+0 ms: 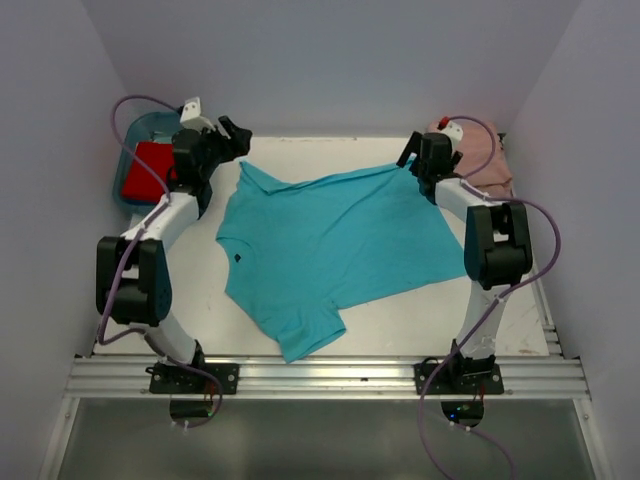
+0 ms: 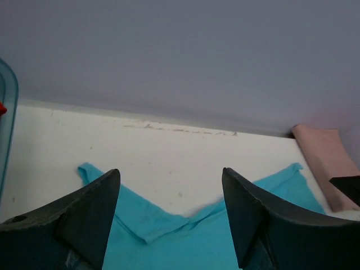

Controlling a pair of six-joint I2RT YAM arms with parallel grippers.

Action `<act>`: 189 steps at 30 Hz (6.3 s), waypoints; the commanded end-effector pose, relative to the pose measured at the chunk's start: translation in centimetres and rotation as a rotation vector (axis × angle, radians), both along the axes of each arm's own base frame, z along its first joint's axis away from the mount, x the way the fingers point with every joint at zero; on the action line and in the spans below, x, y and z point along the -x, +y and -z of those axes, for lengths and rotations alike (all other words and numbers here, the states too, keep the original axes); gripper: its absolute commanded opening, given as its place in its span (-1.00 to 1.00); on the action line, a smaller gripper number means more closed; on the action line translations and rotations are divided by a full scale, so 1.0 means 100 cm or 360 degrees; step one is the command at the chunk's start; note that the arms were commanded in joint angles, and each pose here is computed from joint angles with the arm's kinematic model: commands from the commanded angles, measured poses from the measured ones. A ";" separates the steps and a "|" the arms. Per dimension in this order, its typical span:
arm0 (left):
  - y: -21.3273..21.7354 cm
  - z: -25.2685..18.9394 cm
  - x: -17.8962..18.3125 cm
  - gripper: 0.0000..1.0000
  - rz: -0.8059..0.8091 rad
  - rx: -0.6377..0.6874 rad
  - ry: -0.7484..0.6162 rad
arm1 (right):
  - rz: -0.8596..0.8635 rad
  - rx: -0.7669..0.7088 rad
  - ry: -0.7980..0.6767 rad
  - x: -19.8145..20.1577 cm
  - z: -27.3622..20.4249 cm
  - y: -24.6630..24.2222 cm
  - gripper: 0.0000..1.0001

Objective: Fold and stack the t-shirts
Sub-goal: Flatten the tshirt out, then fold the tshirt

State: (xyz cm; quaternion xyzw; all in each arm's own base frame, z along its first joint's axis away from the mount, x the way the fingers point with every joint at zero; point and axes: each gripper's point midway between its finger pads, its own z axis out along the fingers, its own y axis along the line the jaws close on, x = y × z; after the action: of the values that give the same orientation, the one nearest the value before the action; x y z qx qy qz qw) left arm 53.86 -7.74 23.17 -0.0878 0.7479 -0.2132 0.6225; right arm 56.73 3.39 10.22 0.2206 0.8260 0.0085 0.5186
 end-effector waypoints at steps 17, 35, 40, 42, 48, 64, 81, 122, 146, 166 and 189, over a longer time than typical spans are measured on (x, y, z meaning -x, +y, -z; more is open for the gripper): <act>-0.026 0.150 0.072 -1.00 0.0068 0.0069 0.0560 | -0.0375 -0.0276 0.0425 0.041 0.066 0.053 -1.00; -0.011 0.231 0.041 -1.00 -0.0157 -0.0040 0.0906 | -0.0245 -0.0241 0.0666 0.073 0.095 0.038 -1.00; -0.016 0.224 0.006 -1.00 -0.0131 -0.0040 0.0927 | -0.0210 -0.0214 0.0678 0.076 0.092 0.033 -1.00; -0.017 0.227 -0.008 -1.00 -0.0109 -0.0039 0.0959 | -0.0202 -0.0203 0.0665 0.074 0.089 0.032 -1.00; -0.012 0.224 -0.039 -1.00 -0.0087 -0.0096 0.0992 | -0.0179 -0.0206 0.0693 0.074 0.088 0.031 -1.00; -0.027 -0.074 0.036 -0.70 0.0077 0.0029 -0.0205 | -0.0442 -0.0275 -0.0090 0.053 -0.039 0.057 -0.09; -0.040 0.090 0.204 0.10 -0.0018 -0.0113 0.0805 | -0.0366 -0.0128 0.0314 0.211 -0.044 0.048 0.50; -0.023 0.102 -0.183 0.27 0.0112 0.0653 0.0250 | -0.0465 -0.0137 0.0518 0.128 -0.005 0.071 0.66; -0.013 0.022 -0.136 0.18 0.0131 0.0502 -0.0237 | -0.0474 -0.0135 0.0426 0.135 -0.003 0.069 0.67; -0.028 0.102 0.267 -0.10 -0.0045 -0.0212 0.1090 | -0.0240 -0.0127 0.0584 0.256 -0.013 0.027 0.65; -0.025 0.170 0.396 -0.20 -0.0096 -0.0172 0.1590 | -0.0312 -0.0170 0.0651 0.279 -0.004 0.032 0.67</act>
State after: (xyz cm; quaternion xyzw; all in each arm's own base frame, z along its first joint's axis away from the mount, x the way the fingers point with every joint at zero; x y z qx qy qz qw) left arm 13.37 -10.16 5.84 -0.1513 0.9682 -0.0875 0.1792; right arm 28.89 6.14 10.68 0.1670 0.9279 0.0500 0.3297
